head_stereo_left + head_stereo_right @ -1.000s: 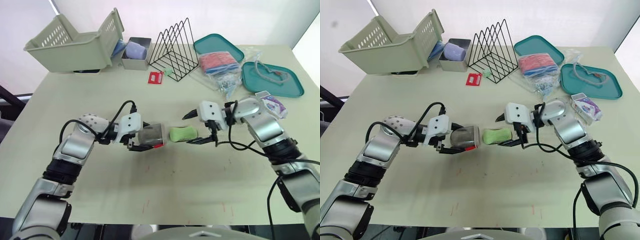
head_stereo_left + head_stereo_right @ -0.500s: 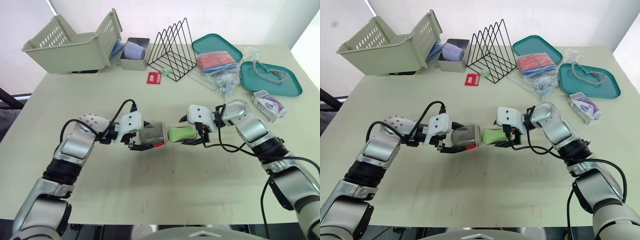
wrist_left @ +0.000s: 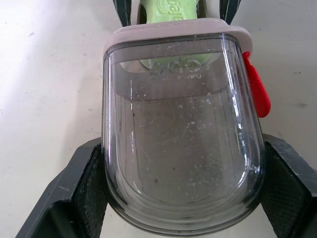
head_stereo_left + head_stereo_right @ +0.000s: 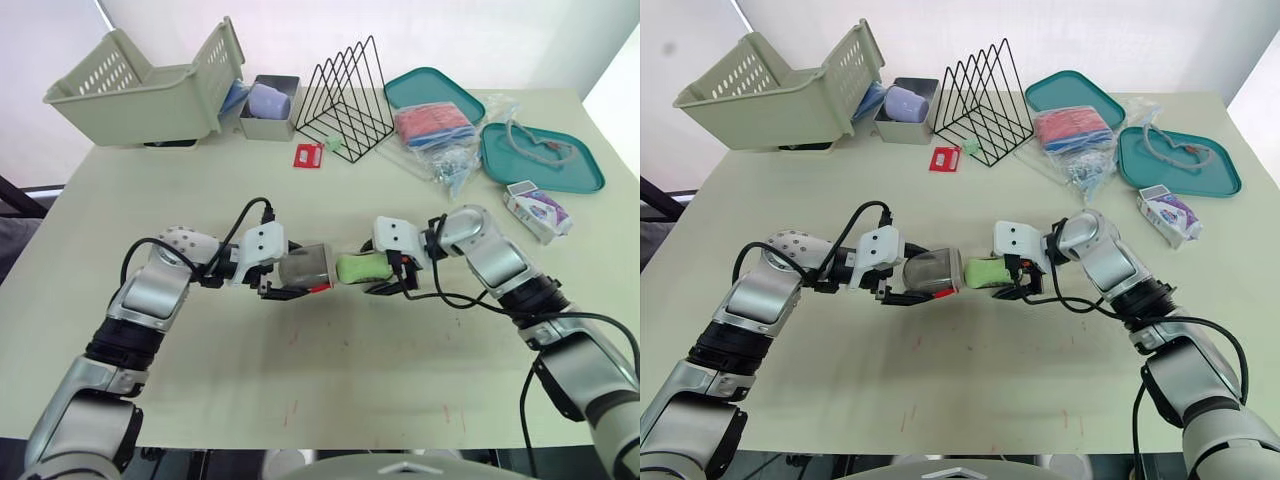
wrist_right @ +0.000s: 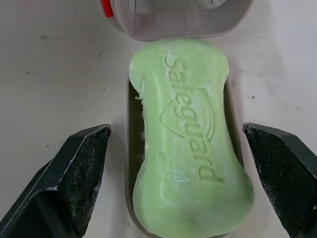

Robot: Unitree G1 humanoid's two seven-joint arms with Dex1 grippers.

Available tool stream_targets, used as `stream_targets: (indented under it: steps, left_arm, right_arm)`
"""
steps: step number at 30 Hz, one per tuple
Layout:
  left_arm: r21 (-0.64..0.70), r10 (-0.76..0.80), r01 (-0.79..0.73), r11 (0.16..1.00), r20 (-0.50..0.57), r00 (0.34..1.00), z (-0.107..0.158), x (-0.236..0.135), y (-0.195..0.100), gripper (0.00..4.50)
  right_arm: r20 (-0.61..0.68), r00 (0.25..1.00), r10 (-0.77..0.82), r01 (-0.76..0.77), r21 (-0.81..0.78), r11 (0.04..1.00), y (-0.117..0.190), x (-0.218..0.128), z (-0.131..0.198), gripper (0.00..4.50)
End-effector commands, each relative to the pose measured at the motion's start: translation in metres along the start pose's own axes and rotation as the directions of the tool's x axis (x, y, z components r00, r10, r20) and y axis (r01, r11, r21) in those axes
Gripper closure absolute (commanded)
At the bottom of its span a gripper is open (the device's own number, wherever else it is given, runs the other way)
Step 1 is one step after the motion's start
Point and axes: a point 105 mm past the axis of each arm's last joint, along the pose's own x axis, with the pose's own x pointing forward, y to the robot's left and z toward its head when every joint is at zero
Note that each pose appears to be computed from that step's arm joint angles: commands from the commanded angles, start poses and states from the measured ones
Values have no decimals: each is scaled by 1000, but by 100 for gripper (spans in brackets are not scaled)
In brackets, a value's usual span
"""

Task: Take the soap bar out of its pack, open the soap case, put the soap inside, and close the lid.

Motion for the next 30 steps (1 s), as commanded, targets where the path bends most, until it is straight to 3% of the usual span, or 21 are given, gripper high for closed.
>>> stream_targets:
  steps: [1,3,6,7,9,14,30]
  left_arm:
    - [33,21,-21,999,28,999,10,-6,2,102]
    - [33,21,-22,999,27,999,10,-6,2,102]
    - [33,23,-23,999,27,999,10,-6,2,102]
    - [33,23,-24,999,28,999,10,-6,1,102]
    - [33,23,-24,999,28,999,10,-6,1,102]
    - [35,26,-27,999,29,999,10,-7,2,102]
    - [55,-41,38,998,52,998,19,21,2,102]
  right_arm:
    - [6,1000,-12,12,-38,999,-6,0,8,0]
    - [8,1000,-7,8,-36,999,-6,1,9,0]
    - [8,1000,-4,4,-32,999,-5,3,8,76]
    - [8,1000,-3,4,-32,999,-5,3,7,149]
    - [5,1000,-1,1,-34,999,-5,3,7,202]
    - [17,1000,-12,13,-41,999,-6,0,8,206]
    - [-27,999,-47,44,-99,994,-7,-60,10,206]
